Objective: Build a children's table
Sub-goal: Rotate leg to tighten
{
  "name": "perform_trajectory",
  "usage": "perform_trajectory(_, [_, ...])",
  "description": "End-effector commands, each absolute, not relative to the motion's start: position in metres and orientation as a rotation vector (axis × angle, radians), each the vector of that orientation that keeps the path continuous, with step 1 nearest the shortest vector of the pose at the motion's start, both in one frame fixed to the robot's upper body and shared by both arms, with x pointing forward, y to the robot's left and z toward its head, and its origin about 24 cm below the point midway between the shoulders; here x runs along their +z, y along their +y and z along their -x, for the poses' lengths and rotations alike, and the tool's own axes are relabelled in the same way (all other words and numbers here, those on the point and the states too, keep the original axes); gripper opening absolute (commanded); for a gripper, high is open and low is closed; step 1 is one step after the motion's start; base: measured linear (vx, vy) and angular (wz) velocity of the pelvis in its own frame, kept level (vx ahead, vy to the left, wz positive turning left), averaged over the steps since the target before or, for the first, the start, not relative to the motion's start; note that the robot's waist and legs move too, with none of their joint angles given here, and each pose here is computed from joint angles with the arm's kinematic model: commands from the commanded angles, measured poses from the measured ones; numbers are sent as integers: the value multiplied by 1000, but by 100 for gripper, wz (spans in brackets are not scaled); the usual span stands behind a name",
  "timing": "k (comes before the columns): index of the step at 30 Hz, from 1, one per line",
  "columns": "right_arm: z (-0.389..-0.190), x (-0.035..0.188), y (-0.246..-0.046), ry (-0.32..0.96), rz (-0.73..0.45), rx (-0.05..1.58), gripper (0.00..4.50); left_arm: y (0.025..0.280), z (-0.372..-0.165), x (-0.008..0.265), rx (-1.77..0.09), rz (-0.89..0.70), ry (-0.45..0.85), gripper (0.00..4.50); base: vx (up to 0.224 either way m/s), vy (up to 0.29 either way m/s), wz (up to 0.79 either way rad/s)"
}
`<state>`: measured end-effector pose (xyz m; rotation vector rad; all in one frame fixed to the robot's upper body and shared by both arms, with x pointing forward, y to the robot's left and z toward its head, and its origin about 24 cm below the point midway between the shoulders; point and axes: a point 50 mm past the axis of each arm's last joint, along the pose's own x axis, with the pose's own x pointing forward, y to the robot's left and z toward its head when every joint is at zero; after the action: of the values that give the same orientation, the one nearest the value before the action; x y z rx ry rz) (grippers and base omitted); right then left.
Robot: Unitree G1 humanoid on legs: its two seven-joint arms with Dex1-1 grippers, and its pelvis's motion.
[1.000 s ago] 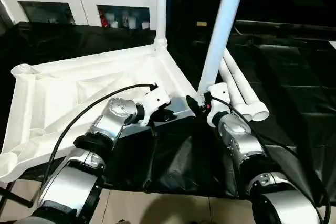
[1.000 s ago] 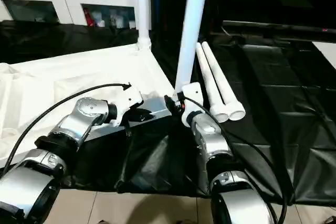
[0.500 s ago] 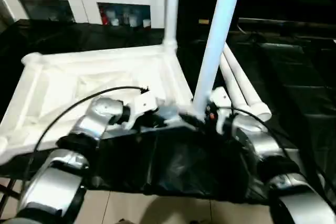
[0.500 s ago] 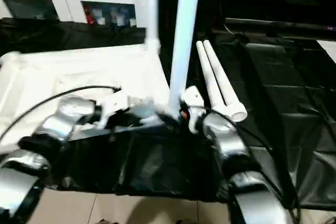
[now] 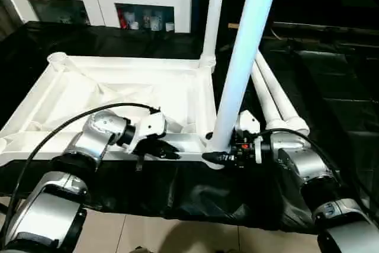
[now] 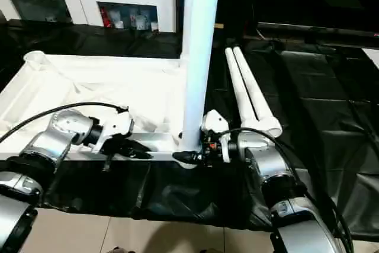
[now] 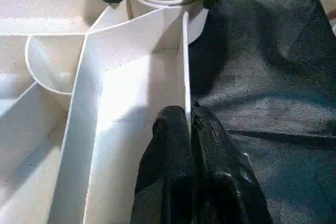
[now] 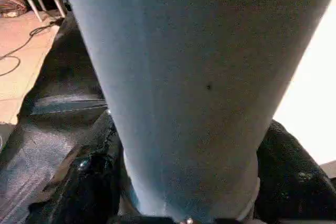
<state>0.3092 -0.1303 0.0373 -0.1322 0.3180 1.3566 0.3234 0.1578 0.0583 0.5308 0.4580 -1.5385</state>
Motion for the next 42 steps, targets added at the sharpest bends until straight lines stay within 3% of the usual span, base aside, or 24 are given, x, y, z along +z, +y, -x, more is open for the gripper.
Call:
perform_trajectory(1, [-306,33,-125,344,95,1366,275,149,-320,54,-1589,-550,475,0,0,0,0])
perform_trajectory(8, [-323,18,-115,328,67,964,272,125,-337,52,-1359,-507,440,0,0,0,0])
perform_trajectory(9, [-323,18,-115,328,67,964,272,125,-337,52,-1359,-507,440,0,0,0,0])
perform_trajectory(10, [-329,14,-108,326,64,813,272,111,-342,50,-1291,-488,418,0,0,0,0])
perform_trajectory(11, [-330,14,-108,326,64,808,272,110,-342,50,-1290,-487,417,0,0,0,0])
perform_trajectory(12, [-334,12,-95,324,54,699,272,90,-344,50,-1251,-465,396,0,0,0,0])
perform_trajectory(19, [-340,17,-66,292,66,554,272,62,-344,49,-1220,-478,366,0,0,0,0])
perform_trajectory(20, [-342,20,-64,269,64,548,307,61,-344,50,-1214,-484,361,0,0,0,0])
perform_trajectory(23, [-344,26,-66,239,-20,563,341,65,-344,50,-1223,-491,352,0,0,0,0])
perform_trajectory(28, [-344,29,-77,223,13,674,376,81,-341,48,-1285,-508,362,0,0,0,0])
perform_trajectory(31, [-338,29,-94,229,61,828,376,97,-336,47,-1352,-511,376,0,0,0,0])
perform_trajectory(36, [-334,30,-102,232,73,905,376,106,-334,49,-1389,-503,381,0,0,0,0])
perform_trajectory(40, [-318,32,-122,271,131,1185,376,130,-329,50,-1459,-506,435,0,0,0,0])
perform_trajectory(42, [-315,32,-125,291,143,1229,376,133,-329,50,-1470,-511,445,0,0,0,0])
